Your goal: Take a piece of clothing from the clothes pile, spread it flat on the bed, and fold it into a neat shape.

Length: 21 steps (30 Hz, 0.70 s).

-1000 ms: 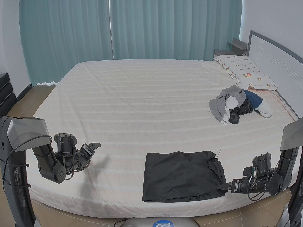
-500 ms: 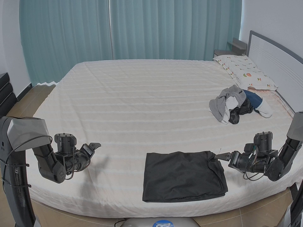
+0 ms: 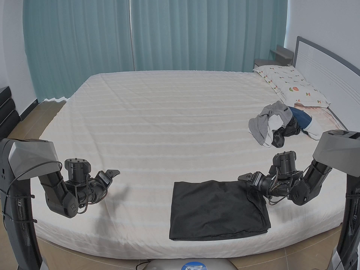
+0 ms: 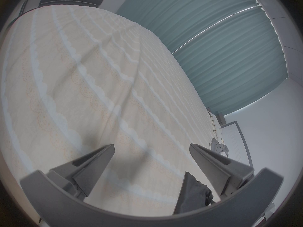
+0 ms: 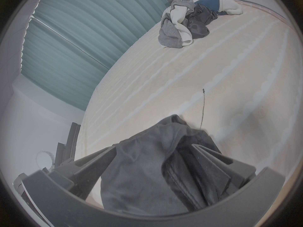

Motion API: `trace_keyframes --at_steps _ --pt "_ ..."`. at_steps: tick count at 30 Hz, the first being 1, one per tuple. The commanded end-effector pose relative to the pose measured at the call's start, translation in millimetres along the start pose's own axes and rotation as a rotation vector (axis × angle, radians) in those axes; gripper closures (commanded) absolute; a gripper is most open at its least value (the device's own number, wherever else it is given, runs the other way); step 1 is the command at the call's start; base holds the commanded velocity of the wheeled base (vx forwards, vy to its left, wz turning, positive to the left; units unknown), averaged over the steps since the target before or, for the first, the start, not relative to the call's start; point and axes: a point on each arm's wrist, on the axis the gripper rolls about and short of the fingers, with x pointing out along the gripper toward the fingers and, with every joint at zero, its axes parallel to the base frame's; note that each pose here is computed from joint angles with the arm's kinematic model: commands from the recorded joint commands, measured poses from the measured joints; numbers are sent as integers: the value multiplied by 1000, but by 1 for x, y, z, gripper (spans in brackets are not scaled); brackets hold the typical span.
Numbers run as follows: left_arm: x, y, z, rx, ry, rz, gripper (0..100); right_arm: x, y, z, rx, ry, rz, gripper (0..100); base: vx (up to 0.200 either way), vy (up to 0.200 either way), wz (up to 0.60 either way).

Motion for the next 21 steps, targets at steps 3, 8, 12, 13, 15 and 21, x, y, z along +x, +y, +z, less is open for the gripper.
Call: trace_keyframes --at_steps 3,8,12,13,15,21 --pt "0 0 0 0 0 0 0 25 -8 2 10 -47 -55 100 0 0 0" --pt "0 0 0 0 0 0 0 25 -15 8 23 -65 -73 100 0 0 0" --pt "0 0 0 0 0 0 0 25 -24 18 44 -89 -85 100 0 0 0" --pt "0 0 0 0 0 0 0 24 -27 20 49 -95 -90 100 0 0 0" --pt "0 0 0 0 0 0 0 23 -30 23 56 -101 -95 100 0 0 0" --pt "0 0 0 -1 1 1 0 23 -36 27 74 -98 -91 100 0 0 0"
